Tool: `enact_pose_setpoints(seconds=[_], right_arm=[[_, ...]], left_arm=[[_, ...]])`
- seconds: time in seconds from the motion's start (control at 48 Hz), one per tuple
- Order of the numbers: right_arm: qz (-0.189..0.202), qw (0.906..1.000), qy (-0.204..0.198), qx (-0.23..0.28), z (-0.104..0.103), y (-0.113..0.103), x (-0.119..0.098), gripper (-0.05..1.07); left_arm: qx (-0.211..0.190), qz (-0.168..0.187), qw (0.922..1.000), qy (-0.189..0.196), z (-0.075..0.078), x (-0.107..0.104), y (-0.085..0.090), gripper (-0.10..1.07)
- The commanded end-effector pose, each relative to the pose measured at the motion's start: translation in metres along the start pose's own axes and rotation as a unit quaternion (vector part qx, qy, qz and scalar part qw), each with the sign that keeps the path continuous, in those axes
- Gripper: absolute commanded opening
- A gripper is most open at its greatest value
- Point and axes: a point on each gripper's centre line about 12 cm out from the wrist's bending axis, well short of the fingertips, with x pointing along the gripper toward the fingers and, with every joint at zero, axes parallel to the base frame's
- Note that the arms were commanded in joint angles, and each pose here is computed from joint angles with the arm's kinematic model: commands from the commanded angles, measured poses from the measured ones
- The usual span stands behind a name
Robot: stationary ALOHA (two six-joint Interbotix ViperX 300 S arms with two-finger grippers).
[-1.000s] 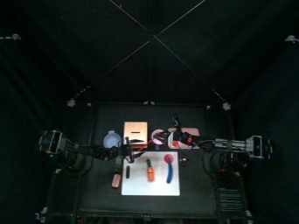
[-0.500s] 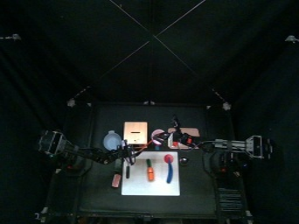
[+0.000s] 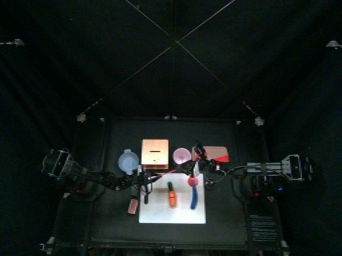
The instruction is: Grasp knife with both hands
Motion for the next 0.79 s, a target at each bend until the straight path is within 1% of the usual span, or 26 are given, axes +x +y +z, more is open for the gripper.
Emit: enact_pose_setpoints(seconds=[0.0, 0.083, 0.167, 0.208, 0.271, 0.354, 0.417, 0.479, 0.5, 0.521, 0.562, 0.625, 0.688, 0.75, 0.771], right_arm=[[-0.001, 0.9996, 0.008, -0.026, 0.000, 0.002, -0.001, 0.64], [-0.004, 0.9988, 0.018, -0.046, -0.004, 0.002, -0.001, 0.76], [-0.004, 0.9974, 0.026, -0.067, -0.007, 0.003, -0.001, 0.91], [-0.002, 0.9959, 0.029, -0.085, -0.009, 0.005, -0.001, 0.99], [0.001, 0.9938, 0.030, -0.107, -0.009, 0.007, -0.003, 1.05], [-0.002, 0.9908, 0.044, -0.128, -0.011, 0.011, -0.007, 1.04], [-0.024, 0.9875, 0.080, -0.133, -0.016, 0.012, -0.009, 1.04], [-0.069, 0.9763, 0.143, -0.147, -0.023, 0.009, -0.010, 1.04], [-0.077, 0.9738, 0.153, -0.149, -0.023, 0.009, -0.011, 1.04], [-0.090, 0.9691, 0.170, -0.154, -0.023, 0.009, -0.011, 1.04], [-0.105, 0.9621, 0.191, -0.165, -0.023, 0.012, -0.010, 1.04], [-0.111, 0.9535, 0.206, -0.190, -0.023, 0.018, -0.007, 1.04], [-0.104, 0.9495, 0.213, -0.205, -0.020, 0.025, -0.006, 1.04], [-0.091, 0.9471, 0.233, -0.201, -0.022, 0.030, -0.002, 1.04], [-0.086, 0.9447, 0.241, -0.205, -0.023, 0.032, 0.000, 1.04]], left_arm=[[-0.005, -0.012, 0.9997, -0.019, 0.015, -0.004, -0.004, 0.42], [-0.005, -0.031, 0.9995, -0.008, 0.014, -0.004, -0.010, 0.42], [-0.006, -0.043, 0.9990, 0.002, 0.012, -0.004, -0.013, 0.42], [-0.006, -0.045, 0.9989, 0.005, 0.012, -0.004, -0.014, 0.42], [-0.006, -0.046, 0.9989, 0.006, 0.011, -0.004, -0.014, 0.42], [-0.006, -0.047, 0.9988, 0.007, 0.011, -0.004, -0.014, 0.42], [-0.006, -0.047, 0.9988, 0.007, 0.011, -0.004, -0.014, 0.42], [-0.006, -0.049, 0.9988, 0.008, 0.012, -0.003, -0.014, 0.42], [-0.007, -0.050, 0.9987, 0.008, 0.013, -0.003, -0.014, 0.42], [-0.006, -0.052, 0.9986, 0.008, 0.013, -0.003, -0.015, 0.42], [-0.009, -0.056, 0.9983, 0.012, 0.014, -0.001, -0.016, 0.42], [-0.012, -0.061, 0.9979, 0.019, 0.015, 0.002, -0.016, 0.42], [-0.015, -0.064, 0.9975, 0.024, 0.017, 0.005, -0.016, 0.42], [-0.019, -0.063, 0.9975, 0.025, 0.018, 0.007, -0.014, 0.42], [-0.019, -0.062, 0.9976, 0.025, 0.018, 0.007, -0.013, 0.42]])
